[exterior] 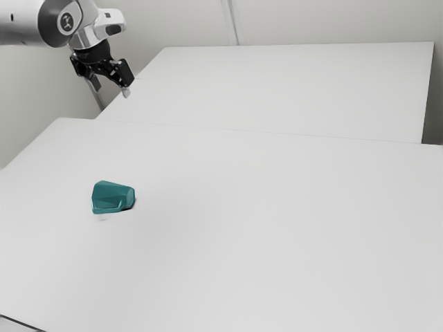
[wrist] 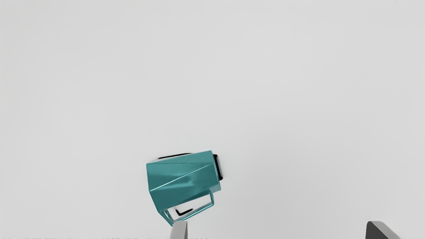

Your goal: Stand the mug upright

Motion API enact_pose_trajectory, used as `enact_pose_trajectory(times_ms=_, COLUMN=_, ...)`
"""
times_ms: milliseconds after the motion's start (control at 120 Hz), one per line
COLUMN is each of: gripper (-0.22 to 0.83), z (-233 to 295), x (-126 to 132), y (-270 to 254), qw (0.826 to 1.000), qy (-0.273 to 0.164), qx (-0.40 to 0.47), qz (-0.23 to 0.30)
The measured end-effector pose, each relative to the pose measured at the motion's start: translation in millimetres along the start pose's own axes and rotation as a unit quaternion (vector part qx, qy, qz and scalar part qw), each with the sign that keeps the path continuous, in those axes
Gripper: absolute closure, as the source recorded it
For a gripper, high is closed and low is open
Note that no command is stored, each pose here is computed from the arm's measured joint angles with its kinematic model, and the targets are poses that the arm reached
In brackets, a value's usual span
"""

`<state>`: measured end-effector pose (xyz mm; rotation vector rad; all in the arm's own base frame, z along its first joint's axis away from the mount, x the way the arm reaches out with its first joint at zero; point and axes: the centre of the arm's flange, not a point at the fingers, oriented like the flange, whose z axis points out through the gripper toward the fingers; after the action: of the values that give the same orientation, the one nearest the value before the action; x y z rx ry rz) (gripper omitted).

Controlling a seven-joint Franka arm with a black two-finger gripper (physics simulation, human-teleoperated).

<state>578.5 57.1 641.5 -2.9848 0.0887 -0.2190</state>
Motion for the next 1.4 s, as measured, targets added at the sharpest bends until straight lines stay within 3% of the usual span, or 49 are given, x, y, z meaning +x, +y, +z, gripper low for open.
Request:
enact_pose_trajectory(times_ms=292, gripper=0.02, z=3.5, x=-11.7, y=-15.6, qw=1.000, qy=0.003, qx=-0.003, qz=0.001)
enact_pose_trajectory(times_ms=558, gripper=0.02, z=37.4, x=-21.3, y=-3.6, qw=0.998, qy=0.002, qx=-0.068, qz=-0.005)
enact_pose_trajectory(times_ms=700, gripper=0.02, z=61.0, x=-44.7, y=-52.4, qw=0.994, qy=0.000, qx=-0.096, qz=-0.060)
enact_pose_trajectory(times_ms=817, gripper=0.02, z=89.6, x=-81.8, y=-128.9, qw=0.981, qy=-0.007, qx=-0.123, qz=-0.148)
enact_pose_trajectory(times_ms=917, gripper=0.02, z=110.1, x=-92.3, y=-152.4, qw=0.971, qy=-0.007, qx=-0.155, qz=-0.181)
enact_pose_trajectory(times_ms=1175, gripper=0.02, z=162.0, x=-111.1, y=-165.0, qw=0.946, qy=0.005, qx=-0.259, qz=-0.196)
enact_pose_trajectory(times_ms=1400, gripper=0.02, z=198.9, x=-141.3, y=-167.7, qw=0.923, qy=0.022, qx=-0.343, qz=-0.172)
